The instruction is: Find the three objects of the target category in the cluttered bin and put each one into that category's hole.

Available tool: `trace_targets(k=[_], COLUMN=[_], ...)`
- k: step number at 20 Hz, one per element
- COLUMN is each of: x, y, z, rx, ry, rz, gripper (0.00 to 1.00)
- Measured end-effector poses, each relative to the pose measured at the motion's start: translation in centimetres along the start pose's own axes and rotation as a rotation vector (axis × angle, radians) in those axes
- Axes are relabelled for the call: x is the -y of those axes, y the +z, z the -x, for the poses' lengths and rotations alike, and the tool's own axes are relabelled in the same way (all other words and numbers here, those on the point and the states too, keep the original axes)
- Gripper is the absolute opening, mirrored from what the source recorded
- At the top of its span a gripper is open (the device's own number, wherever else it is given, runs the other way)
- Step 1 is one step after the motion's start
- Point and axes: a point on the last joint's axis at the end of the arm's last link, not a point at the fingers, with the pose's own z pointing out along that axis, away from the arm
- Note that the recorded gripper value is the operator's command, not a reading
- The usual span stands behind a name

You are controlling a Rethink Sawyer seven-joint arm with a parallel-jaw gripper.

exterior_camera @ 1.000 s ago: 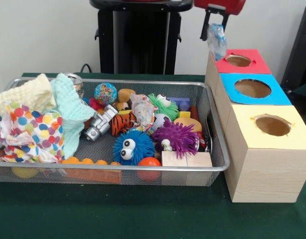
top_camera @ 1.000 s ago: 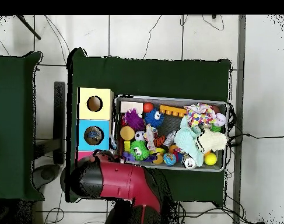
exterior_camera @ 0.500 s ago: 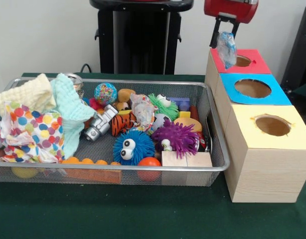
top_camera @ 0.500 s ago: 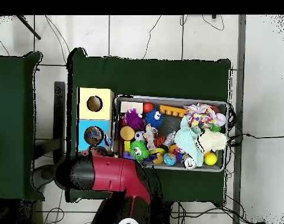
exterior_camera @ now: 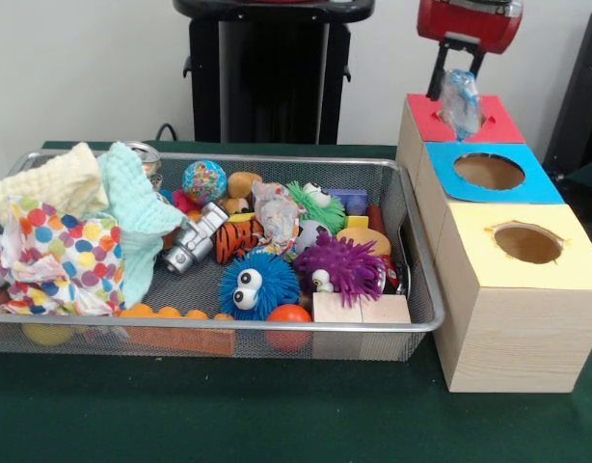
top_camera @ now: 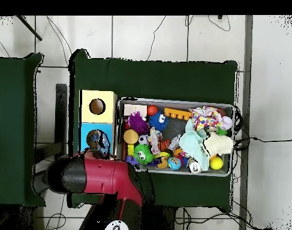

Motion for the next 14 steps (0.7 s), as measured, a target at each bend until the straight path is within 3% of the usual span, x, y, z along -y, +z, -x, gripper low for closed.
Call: trace_targets(k=[10,14], x=[-3.2,-3.0], y=[1.8,3.2], z=[-1.8,-2.1], rx=[-0.025,-0.038], ry=[0.061,0.077], rz=[-0.012,-0.027], gripper=[0.0,0.0])
